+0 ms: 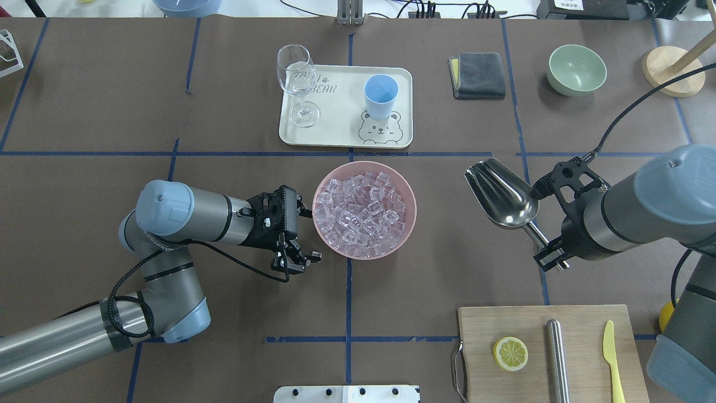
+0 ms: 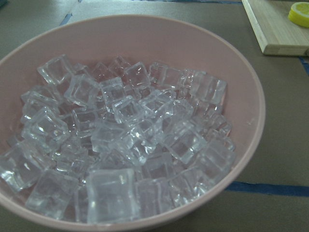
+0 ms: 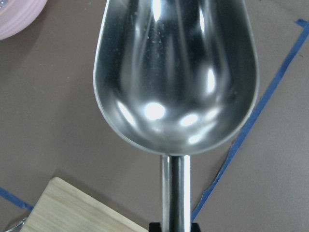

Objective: Put ice in cup with scoop
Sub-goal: 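Move the scoop with the right gripper over the ice bowl, then dip the scoop into the ice cubes and scoop some up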

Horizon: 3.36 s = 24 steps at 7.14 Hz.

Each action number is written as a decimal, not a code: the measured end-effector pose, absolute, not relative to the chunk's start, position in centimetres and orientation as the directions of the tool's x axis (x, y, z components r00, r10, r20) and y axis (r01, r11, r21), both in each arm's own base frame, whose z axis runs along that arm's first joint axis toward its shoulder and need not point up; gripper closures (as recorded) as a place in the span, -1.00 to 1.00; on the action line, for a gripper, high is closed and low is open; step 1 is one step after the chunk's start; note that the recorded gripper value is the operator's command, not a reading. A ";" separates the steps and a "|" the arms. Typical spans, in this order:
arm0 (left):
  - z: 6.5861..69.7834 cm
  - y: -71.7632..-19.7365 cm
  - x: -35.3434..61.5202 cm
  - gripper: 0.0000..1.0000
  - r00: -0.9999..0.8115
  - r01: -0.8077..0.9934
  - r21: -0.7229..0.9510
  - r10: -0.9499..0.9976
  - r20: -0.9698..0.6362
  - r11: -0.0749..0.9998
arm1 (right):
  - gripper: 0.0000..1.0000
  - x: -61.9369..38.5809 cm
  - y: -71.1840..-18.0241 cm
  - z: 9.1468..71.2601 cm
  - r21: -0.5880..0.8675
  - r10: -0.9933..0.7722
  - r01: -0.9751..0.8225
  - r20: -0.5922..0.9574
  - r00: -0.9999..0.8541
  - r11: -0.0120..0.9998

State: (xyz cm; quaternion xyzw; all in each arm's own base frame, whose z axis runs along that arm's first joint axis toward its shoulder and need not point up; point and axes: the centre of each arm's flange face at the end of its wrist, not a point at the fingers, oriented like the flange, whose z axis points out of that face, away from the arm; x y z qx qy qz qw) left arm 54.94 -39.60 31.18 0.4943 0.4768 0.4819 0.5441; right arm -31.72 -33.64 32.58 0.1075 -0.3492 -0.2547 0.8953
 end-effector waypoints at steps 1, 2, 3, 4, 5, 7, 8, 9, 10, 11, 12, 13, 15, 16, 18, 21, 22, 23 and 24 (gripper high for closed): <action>31.2 -39.6 55.0 -1.00 0.081 -0.053 0.997 0.996 -0.043 0.047 | 1.00 -32.6 -33.7 30.1 0.376 -0.564 0.421 0.536 0.628 0.826; 31.3 -39.6 55.0 -1.00 0.082 -0.055 0.997 0.996 -0.043 0.048 | 1.00 -34.0 -33.6 27.4 0.371 -0.597 0.467 0.489 0.636 0.802; 31.5 -39.7 55.0 -1.00 0.082 -0.058 0.997 0.996 -0.045 0.049 | 1.00 -35.3 -33.4 24.1 0.354 -0.637 0.529 0.427 0.642 0.771; 31.5 -39.7 55.0 -1.00 0.083 -0.059 0.997 0.996 -0.045 0.050 | 1.00 -36.0 -33.1 21.3 0.329 -0.676 0.591 0.363 0.641 0.737; 31.5 -39.7 55.0 -1.00 0.084 -0.059 0.997 0.995 -0.045 0.050 | 1.00 -36.9 -32.9 19.6 0.295 -0.708 0.644 0.315 0.632 0.706; 31.5 -39.8 55.0 -1.00 0.084 -0.060 0.997 0.995 -0.045 0.050 | 1.00 -39.5 -33.6 16.7 0.189 -0.760 0.740 0.253 0.599 0.646; 31.6 -39.8 55.0 -1.00 0.084 -0.060 0.997 0.995 -0.046 0.051 | 1.00 -41.1 -34.3 15.3 0.127 -0.781 0.778 0.233 0.580 0.615; 31.6 -39.8 55.1 -1.00 0.084 -0.060 0.997 0.995 -0.046 0.051 | 1.00 -42.7 -35.0 14.3 0.077 -0.803 0.811 0.221 0.554 0.581; 31.6 -39.8 55.1 -1.00 0.084 -0.061 0.997 0.995 -0.046 0.051 | 1.00 -43.9 -35.6 14.0 0.041 -0.822 0.836 0.214 0.528 0.547; 31.7 -39.8 55.1 -1.00 0.084 -0.062 0.997 0.995 -0.046 0.052 | 1.00 -45.0 -36.1 14.0 0.014 -0.838 0.855 0.212 0.504 0.518; 31.7 -39.8 55.1 -1.00 0.084 -0.062 0.997 0.995 -0.047 0.052 | 1.00 -46.3 -36.7 13.7 -0.008 -0.849 0.869 0.212 0.485 0.495; 31.8 -39.8 55.1 -1.00 0.084 -0.063 0.997 0.995 -0.047 0.053 | 1.00 -47.5 -37.3 13.1 -0.027 -0.853 0.875 0.212 0.477 0.483; 31.7 -39.8 55.1 -1.00 0.085 -0.062 0.997 0.995 -0.047 0.052 | 1.00 -49.3 -37.8 12.9 -0.063 -0.856 0.880 0.208 0.473 0.471; 31.7 -39.8 55.1 -1.00 0.085 -0.061 0.997 0.995 -0.047 0.053 | 1.00 -50.4 -38.0 13.0 -0.084 -0.857 0.881 0.207 0.472 0.465; 31.7 -39.8 55.1 -1.00 0.085 -0.061 0.997 0.995 -0.047 0.053 | 1.00 -52.5 -38.2 13.3 -0.086 -0.862 0.886 0.205 0.463 0.456; 31.7 -39.9 55.0 -1.00 0.086 -0.060 0.997 0.995 -0.047 0.052 | 1.00 -54.7 -38.6 14.6 -0.029 -0.866 0.887 0.205 0.456 0.460; 31.7 -39.9 55.0 -1.00 0.086 -0.058 0.997 0.995 -0.046 0.051 | 1.00 -55.2 -38.7 15.6 -0.004 -0.867 0.887 0.205 0.453 0.462; 31.6 -39.9 55.0 -1.00 0.086 -0.057 0.997 0.995 -0.046 0.051 | 1.00 -55.7 -38.8 17.2 0.025 -0.866 0.882 0.202 0.457 0.471; 31.7 -39.9 55.0 -1.00 0.086 -0.057 0.997 0.995 -0.046 0.051 | 1.00 -56.1 -38.9 18.7 0.064 -0.864 0.874 0.196 0.463 0.482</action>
